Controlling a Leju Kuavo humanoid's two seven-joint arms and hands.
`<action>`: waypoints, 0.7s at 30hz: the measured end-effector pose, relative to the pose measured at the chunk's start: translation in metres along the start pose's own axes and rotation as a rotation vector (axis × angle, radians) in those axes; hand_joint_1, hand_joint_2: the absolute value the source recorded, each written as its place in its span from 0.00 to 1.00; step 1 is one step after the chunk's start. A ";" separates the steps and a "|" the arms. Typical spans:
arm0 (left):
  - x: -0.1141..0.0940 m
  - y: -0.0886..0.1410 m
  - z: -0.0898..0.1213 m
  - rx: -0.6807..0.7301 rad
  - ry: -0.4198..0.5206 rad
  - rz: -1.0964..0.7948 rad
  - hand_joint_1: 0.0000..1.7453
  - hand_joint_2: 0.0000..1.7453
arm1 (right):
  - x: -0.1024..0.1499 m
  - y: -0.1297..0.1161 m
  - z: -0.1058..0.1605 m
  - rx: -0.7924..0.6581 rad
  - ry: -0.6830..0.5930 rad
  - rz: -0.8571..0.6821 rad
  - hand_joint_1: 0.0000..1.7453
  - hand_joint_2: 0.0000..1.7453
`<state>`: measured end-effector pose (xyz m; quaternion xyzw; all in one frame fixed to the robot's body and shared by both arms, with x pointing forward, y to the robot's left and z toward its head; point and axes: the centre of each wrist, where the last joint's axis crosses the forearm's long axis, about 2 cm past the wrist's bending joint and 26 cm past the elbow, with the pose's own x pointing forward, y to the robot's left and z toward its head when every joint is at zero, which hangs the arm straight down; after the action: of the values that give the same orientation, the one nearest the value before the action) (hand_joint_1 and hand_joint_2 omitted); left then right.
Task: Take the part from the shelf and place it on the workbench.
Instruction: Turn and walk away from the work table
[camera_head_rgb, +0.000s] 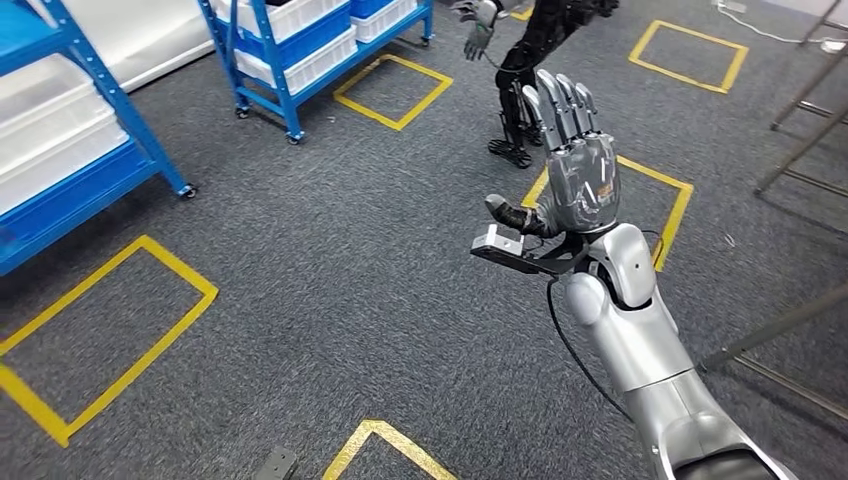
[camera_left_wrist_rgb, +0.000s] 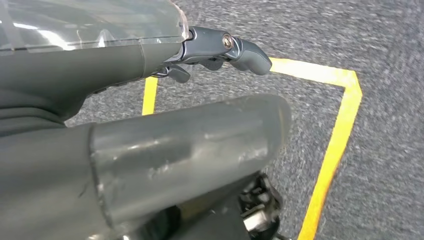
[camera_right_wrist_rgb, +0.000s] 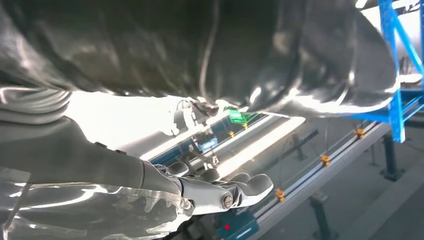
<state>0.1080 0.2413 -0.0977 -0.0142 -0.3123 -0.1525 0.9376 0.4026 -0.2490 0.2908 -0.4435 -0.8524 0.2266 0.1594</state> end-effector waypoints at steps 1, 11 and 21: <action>0.000 0.000 0.000 0.000 0.000 0.001 0.00 0.00 | -0.002 -0.001 0.000 0.000 -0.001 0.005 0.00 0.00; -0.005 0.001 0.002 -0.012 -0.002 -0.007 0.00 0.00 | -0.003 -0.008 -0.001 -0.018 -0.001 0.013 0.00 0.00; -0.004 0.001 0.001 -0.011 -0.011 -0.010 0.00 0.00 | -0.002 -0.006 0.006 -0.013 0.003 0.014 0.00 0.00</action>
<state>0.1044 0.2435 -0.0988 -0.0188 -0.3164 -0.1589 0.9350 0.3969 -0.2555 0.2892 -0.4509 -0.8504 0.2218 0.1563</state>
